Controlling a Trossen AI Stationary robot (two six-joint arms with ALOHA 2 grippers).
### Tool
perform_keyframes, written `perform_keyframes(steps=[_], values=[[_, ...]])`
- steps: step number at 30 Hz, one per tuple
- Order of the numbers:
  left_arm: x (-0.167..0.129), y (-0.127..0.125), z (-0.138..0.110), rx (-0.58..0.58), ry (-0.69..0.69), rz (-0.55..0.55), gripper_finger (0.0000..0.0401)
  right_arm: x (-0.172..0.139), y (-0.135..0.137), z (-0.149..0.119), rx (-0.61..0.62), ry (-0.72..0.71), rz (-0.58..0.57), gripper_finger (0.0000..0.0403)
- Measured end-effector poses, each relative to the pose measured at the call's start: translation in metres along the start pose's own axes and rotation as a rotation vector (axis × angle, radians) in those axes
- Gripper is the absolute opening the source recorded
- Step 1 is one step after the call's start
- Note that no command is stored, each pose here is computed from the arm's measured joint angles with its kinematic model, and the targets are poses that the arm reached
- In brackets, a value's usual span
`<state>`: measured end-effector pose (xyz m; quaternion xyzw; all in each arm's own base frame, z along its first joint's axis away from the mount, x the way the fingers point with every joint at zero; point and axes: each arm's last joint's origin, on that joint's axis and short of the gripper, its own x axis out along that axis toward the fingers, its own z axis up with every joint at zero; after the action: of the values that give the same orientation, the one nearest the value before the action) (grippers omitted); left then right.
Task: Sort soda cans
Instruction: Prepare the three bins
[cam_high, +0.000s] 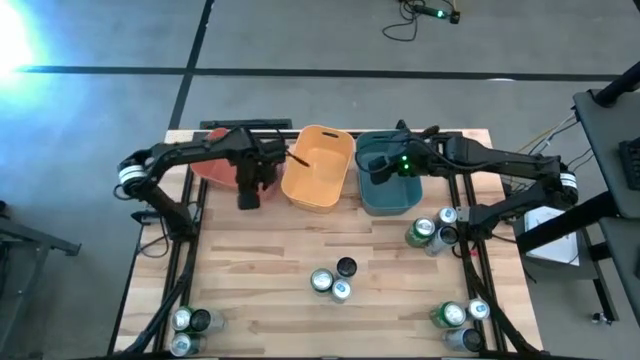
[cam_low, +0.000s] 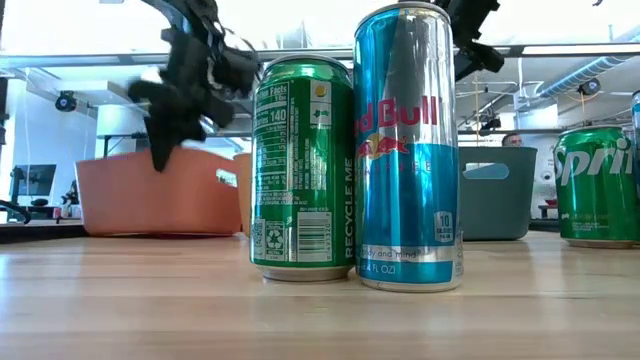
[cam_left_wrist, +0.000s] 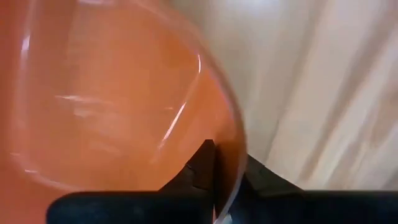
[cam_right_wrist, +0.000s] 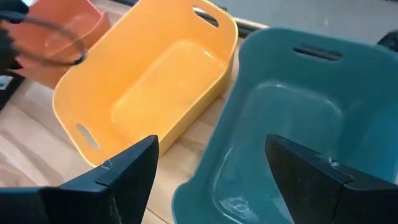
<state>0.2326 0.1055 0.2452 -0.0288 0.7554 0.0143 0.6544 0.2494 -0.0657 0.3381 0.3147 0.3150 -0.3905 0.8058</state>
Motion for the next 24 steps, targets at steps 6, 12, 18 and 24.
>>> perform_keyframes(steps=[6, 12, 18, 24], values=[[0.000, -0.027, -0.026, 0.363, 0.079, 0.103, 0.0000, -0.009, 0.000, 0.005, -0.027, -0.015, 0.005, 0.0293], [0.017, -0.057, -0.051, 0.600, 0.117, 0.119, 0.0000, -0.016, -0.002, 0.006, -0.025, 0.001, -0.012, 0.0286], [0.025, -0.082, -0.064, 0.775, 0.128, 0.264, 0.0001, -0.016, -0.003, 0.005, -0.026, 0.008, -0.019, 0.0295], [0.033, -0.095, -0.066, 0.768, 0.086, 0.239, 0.0002, -0.016, -0.003, 0.005, 0.011, 0.014, -0.027, 0.0303]])
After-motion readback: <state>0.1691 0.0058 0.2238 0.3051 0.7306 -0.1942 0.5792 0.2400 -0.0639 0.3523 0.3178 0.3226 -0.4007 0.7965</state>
